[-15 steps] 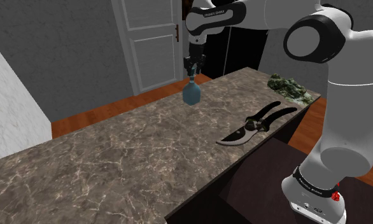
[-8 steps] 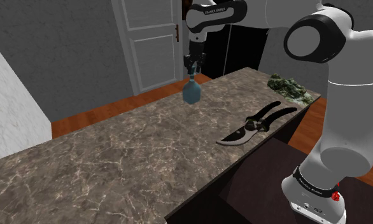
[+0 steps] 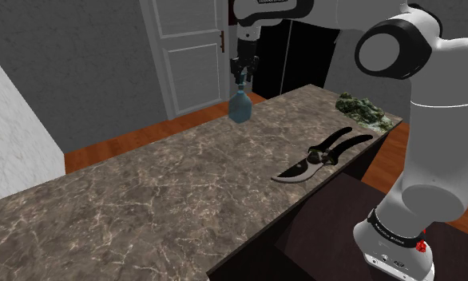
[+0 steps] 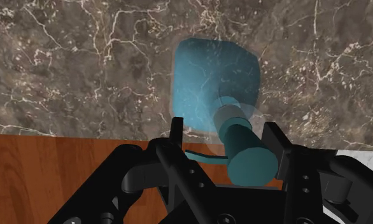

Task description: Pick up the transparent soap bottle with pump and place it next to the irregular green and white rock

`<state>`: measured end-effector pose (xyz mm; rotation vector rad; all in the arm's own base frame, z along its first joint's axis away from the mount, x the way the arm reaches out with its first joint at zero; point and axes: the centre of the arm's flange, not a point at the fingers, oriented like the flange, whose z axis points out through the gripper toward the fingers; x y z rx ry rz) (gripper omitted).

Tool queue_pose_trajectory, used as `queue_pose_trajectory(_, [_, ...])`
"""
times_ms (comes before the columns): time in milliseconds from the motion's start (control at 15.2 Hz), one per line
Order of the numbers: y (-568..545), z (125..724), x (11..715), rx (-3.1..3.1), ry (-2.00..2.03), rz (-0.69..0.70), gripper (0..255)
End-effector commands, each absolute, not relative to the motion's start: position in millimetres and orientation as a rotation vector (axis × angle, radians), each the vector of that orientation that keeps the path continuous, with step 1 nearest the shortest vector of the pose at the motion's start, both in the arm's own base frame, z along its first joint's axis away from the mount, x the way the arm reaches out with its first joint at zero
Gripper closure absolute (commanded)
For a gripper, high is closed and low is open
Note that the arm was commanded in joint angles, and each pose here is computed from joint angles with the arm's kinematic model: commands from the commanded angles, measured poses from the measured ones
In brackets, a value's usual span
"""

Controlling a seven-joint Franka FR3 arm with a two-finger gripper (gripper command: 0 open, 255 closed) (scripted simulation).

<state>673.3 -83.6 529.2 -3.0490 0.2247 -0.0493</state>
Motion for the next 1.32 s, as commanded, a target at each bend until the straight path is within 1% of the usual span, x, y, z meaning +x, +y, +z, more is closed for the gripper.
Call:
queue_pose_trajectory(0, [-83.4, 539.6, 673.6, -3.049, 0.225, -0.049, 255])
queue_pose_trajectory(1254, [-83.4, 639.9, 673.5, -3.049, 0.225, -0.049, 255])
